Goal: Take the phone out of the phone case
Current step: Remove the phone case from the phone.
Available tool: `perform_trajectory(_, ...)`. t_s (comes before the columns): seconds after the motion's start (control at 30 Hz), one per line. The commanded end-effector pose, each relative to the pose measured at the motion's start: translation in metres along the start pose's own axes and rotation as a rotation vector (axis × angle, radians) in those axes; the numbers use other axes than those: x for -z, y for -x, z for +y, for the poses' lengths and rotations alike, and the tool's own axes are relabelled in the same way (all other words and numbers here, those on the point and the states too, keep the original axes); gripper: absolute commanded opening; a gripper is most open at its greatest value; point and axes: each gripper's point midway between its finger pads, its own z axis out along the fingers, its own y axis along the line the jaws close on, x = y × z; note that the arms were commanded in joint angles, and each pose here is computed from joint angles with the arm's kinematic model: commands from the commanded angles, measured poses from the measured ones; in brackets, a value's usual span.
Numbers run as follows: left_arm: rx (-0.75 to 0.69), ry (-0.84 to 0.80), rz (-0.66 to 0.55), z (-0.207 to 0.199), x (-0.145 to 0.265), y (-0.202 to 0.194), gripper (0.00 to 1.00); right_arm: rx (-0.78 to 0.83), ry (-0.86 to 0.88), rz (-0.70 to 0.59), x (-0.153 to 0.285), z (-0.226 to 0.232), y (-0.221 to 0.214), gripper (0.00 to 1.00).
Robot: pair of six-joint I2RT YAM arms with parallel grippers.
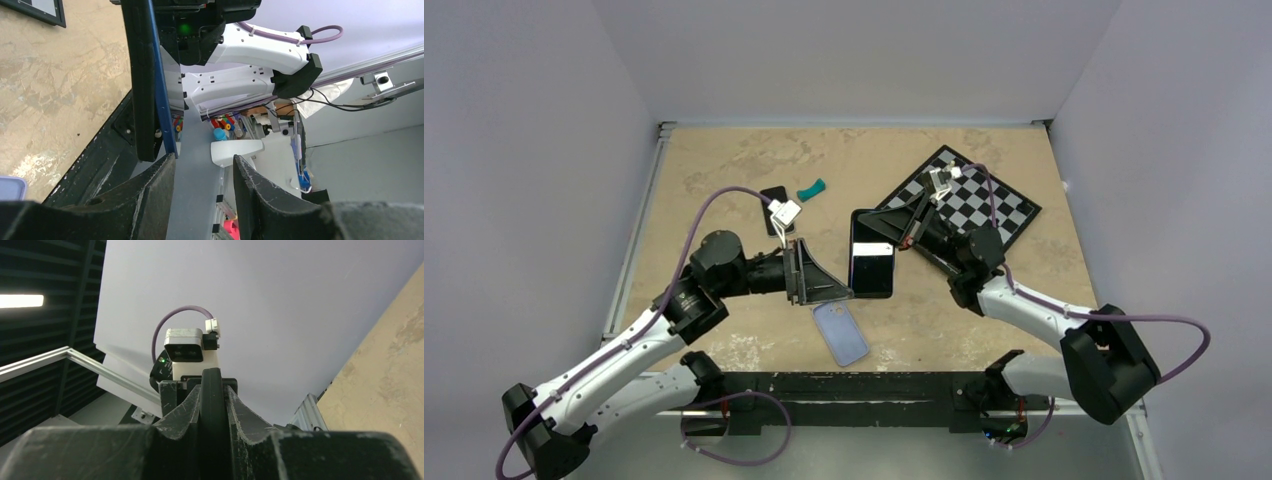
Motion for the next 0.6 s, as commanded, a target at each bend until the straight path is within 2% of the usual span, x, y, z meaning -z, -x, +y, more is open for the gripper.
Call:
perform_trajectory(0.0, 0.013, 0.005, 0.006, 0.004, -0.004, -0.003, 0.50, 0.076, 0.142, -0.039, -0.007, 0.052, 0.012, 0.00)
perform_trajectory(0.4, -0.009, 0.007, -0.010, 0.008, -0.020, 0.010, 0.50, 0.080, 0.132, -0.039, -0.006, 0.049, 0.009, 0.00)
perform_trajectory(0.57, -0.037, -0.001, -0.037, 0.006, -0.032, 0.024, 0.43, 0.090, 0.116, -0.026, -0.008, 0.045, 0.002, 0.00)
